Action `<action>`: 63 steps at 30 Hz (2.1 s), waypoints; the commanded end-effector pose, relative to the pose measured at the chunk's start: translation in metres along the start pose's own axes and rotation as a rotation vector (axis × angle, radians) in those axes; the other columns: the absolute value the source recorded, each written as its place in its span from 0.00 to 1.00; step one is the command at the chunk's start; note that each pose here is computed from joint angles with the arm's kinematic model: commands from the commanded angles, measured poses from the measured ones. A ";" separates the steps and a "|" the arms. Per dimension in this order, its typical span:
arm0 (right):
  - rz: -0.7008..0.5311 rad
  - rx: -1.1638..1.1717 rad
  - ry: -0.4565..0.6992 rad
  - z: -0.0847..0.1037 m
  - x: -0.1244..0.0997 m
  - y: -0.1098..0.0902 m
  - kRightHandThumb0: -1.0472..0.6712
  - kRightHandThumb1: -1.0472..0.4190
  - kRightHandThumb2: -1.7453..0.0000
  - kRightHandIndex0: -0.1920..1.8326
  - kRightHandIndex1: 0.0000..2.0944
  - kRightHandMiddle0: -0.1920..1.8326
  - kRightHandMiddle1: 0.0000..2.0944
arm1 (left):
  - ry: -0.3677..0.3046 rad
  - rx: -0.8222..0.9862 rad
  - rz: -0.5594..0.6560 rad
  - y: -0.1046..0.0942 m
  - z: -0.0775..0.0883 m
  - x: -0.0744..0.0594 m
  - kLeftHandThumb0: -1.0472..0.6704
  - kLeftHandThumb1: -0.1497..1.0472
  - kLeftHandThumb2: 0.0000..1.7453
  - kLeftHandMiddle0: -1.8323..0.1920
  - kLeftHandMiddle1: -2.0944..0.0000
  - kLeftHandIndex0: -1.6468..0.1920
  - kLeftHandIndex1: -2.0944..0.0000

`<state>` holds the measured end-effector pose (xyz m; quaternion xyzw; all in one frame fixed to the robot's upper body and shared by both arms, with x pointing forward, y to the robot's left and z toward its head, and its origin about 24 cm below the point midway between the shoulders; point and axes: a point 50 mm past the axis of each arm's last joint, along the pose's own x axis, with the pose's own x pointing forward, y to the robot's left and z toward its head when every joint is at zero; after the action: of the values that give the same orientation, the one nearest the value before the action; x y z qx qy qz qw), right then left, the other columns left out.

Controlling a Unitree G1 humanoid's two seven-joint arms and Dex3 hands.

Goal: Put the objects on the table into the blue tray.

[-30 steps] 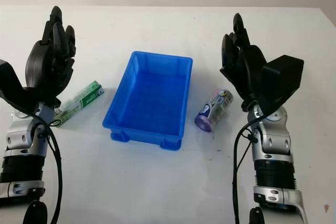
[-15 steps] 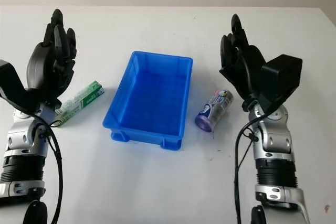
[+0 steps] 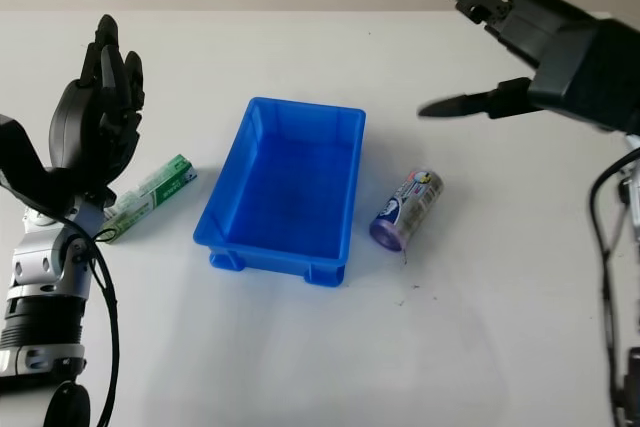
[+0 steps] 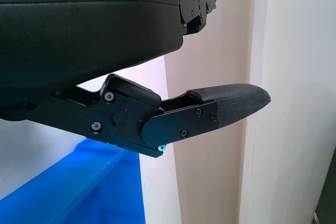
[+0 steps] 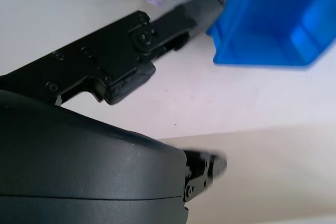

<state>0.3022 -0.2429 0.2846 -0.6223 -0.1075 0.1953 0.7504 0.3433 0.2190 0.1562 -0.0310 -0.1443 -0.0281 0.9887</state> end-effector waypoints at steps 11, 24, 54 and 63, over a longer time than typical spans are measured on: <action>0.288 -0.299 -0.012 -0.003 -0.007 0.041 0.31 0.23 0.97 0.33 0.02 0.35 0.02 | -0.015 0.030 -0.036 -0.005 0.009 0.006 0.15 1.00 0.39 1.00 1.00 1.00 1.00; 0.338 -0.293 -0.053 -0.008 0.002 0.079 0.35 0.18 0.96 0.31 0.02 0.30 0.02 | -0.011 0.030 -0.032 -0.002 0.008 0.003 0.15 1.00 0.38 1.00 1.00 1.00 1.00; 0.063 -0.404 -0.254 -0.024 0.034 0.119 0.30 0.00 0.92 0.62 1.00 0.54 1.00 | -0.001 0.037 -0.019 -0.002 0.010 0.001 0.15 1.00 0.37 1.00 1.00 1.00 1.00; -0.054 -0.432 -0.130 -0.043 0.037 0.086 0.31 0.00 0.94 0.53 1.00 0.45 1.00 | -0.003 0.031 -0.024 -0.002 0.010 0.001 0.15 1.00 0.36 1.00 1.00 1.00 1.00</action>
<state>0.3376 -0.2498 0.1764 -0.7445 -0.2021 0.2042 0.6027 0.3433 0.2146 0.1627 -0.0215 -0.1383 -0.0396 0.9894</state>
